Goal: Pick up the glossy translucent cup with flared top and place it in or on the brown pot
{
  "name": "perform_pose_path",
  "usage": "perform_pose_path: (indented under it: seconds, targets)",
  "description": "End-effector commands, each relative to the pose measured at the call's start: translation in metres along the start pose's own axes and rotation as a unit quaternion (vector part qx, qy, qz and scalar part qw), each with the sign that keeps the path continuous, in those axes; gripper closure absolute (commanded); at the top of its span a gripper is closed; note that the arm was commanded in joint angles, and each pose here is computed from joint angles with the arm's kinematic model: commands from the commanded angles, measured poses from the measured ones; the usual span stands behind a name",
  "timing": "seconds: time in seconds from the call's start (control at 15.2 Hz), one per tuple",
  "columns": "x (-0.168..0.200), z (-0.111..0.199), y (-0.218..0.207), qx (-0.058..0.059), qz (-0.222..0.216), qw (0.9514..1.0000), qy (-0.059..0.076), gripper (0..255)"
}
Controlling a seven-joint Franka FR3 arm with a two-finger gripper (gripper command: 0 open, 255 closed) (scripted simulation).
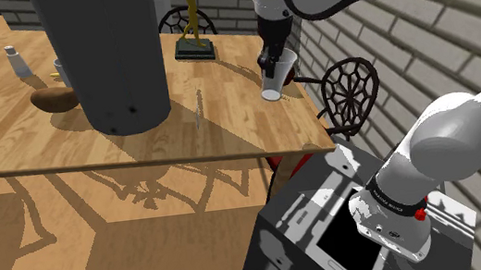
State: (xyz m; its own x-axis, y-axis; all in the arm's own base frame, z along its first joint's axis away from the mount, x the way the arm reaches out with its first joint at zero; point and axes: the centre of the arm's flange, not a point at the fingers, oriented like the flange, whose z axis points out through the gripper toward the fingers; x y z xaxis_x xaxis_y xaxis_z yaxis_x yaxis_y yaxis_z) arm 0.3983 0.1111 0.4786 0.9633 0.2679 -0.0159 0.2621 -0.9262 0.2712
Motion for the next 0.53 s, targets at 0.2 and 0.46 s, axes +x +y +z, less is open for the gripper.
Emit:
perform_pose_path:
  seconds: [0.2, 0.46]
  targets:
    - [-0.002, -0.027, 0.008, 0.0, 0.0, 1.0, 0.0, 255]
    - [-0.002, -0.047, 0.014, 0.0, 0.0, 1.0, 0.0, 255]
